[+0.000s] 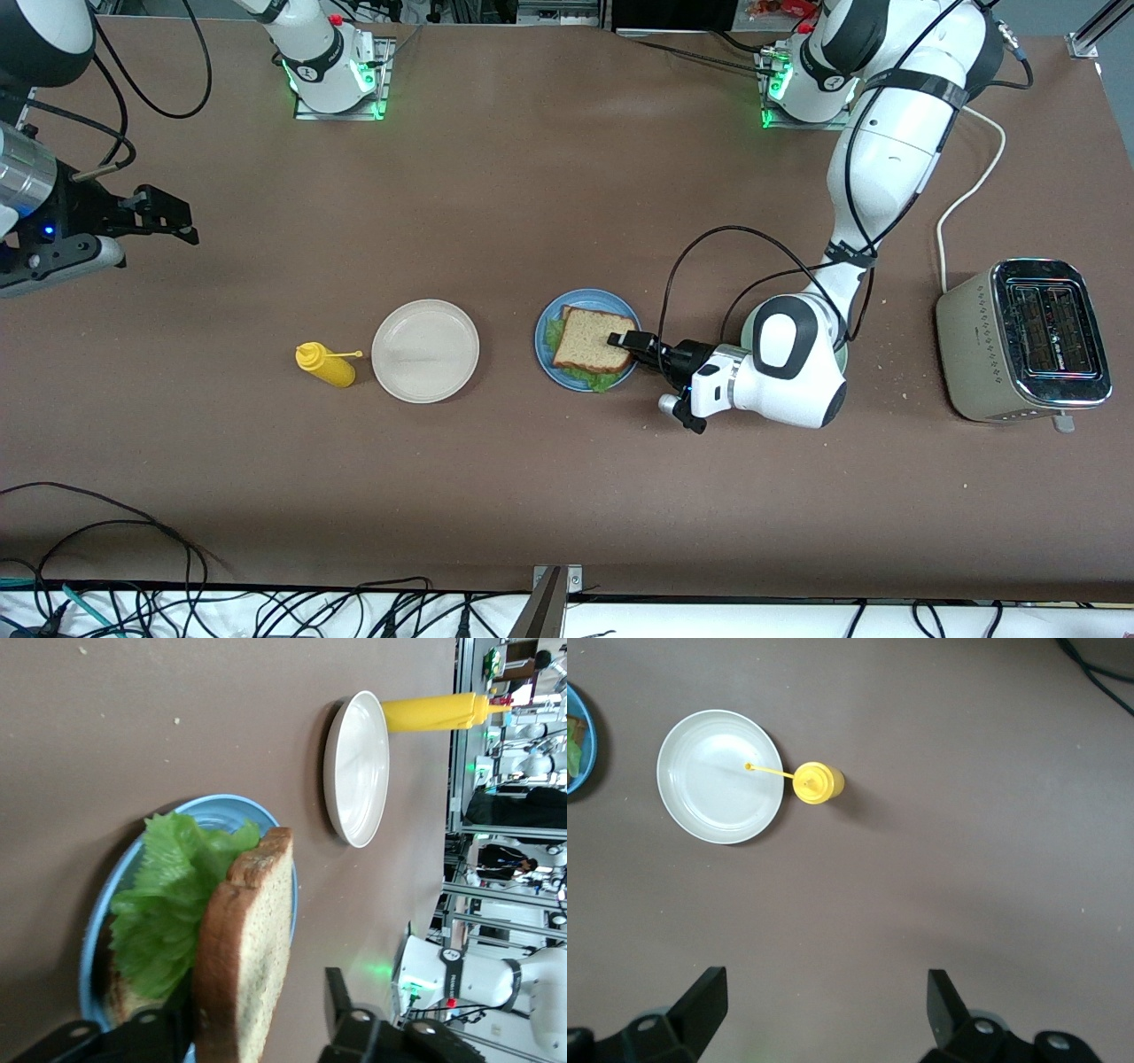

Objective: Make sandwich in blue plate with both arms

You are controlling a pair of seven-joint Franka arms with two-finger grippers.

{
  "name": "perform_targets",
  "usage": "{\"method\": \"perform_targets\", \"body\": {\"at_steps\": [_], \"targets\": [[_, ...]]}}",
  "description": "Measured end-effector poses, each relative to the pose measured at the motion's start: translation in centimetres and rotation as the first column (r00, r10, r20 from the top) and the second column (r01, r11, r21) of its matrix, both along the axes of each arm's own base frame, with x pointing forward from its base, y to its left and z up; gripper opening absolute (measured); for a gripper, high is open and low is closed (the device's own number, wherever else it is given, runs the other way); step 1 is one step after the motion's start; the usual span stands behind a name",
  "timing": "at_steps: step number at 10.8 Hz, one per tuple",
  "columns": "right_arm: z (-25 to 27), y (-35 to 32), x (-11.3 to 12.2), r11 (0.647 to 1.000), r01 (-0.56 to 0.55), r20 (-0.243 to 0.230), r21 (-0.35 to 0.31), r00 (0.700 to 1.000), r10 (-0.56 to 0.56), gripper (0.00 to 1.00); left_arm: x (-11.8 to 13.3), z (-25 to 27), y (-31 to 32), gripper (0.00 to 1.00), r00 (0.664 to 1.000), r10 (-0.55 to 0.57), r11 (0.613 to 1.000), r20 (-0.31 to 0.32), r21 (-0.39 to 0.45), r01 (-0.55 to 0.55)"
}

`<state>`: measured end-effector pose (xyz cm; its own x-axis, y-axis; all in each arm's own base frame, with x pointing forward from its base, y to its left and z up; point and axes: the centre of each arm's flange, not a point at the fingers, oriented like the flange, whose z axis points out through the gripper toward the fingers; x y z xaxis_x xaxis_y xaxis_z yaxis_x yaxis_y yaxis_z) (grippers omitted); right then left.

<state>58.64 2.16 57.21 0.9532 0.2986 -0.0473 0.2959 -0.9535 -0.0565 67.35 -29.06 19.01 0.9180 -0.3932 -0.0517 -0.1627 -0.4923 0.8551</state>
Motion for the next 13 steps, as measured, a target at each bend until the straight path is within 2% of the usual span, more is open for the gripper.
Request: {"method": "perform_targets", "body": {"at_steps": [3,6,8,11,13], "targets": [[0.3,-0.9,-1.5,0.998,0.048,-0.004,-0.036,0.999,-0.048,1.00,-0.2,-0.8,1.1,0.99,0.991,-0.117,0.986,0.069,0.126,0.108],[-0.9,-1.8,-1.9,0.997,0.070,-0.009,-0.043,0.997,-0.070,1.00,0.2,-0.3,1.7,1.00,0.973,-0.200,0.959,0.118,0.226,0.170],[-0.9,-1.3,-2.4,0.994,0.096,-0.007,-0.042,0.995,-0.097,1.00,1.3,3.2,2.4,1.00,0.965,-0.209,0.939,0.157,0.309,0.153],[-0.3,-1.4,-2.9,0.993,0.112,0.002,-0.041,0.994,-0.112,1.00,1.4,12.4,3.3,1.00,0.963,-0.212,0.843,0.166,0.529,0.094],[-0.3,-2.0,-2.9,0.988,0.148,0.002,-0.042,0.989,-0.148,1.00,-0.4,19.5,3.4,1.00,0.961,-0.232,0.739,0.149,0.669,0.075]]}}
